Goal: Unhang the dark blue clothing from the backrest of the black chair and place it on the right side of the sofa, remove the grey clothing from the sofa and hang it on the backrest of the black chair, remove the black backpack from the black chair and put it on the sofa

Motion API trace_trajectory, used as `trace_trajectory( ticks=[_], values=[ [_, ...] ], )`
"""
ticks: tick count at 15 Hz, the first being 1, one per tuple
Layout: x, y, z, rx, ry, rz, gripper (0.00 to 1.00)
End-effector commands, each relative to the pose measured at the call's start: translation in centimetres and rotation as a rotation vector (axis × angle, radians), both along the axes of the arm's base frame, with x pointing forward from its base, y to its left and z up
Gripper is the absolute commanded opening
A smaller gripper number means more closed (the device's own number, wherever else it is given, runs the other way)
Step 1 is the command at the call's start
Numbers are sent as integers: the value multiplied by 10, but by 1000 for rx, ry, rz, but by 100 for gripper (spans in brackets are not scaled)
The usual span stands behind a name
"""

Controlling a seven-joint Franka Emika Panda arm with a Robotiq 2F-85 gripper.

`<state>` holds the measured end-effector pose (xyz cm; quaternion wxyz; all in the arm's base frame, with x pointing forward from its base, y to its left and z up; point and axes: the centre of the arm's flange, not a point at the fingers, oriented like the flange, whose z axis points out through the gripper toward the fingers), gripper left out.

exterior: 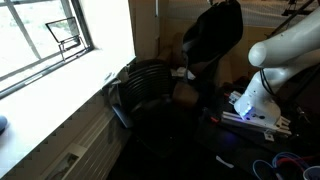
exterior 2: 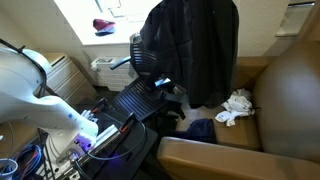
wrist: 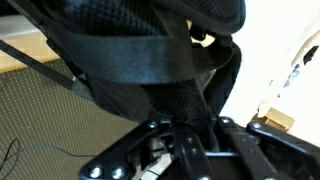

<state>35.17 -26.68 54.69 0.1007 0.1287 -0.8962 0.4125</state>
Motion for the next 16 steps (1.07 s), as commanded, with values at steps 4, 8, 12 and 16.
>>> trace_trajectory(
  ticks=[4,8,12,16],
  values=[
    [68,22,-85,54,180,117,6],
    [88,23,-109,141,237,150,6],
    [84,-23,-110,223,140,57,6],
    [76,-94,-128,444,49,106,6]
  ],
)
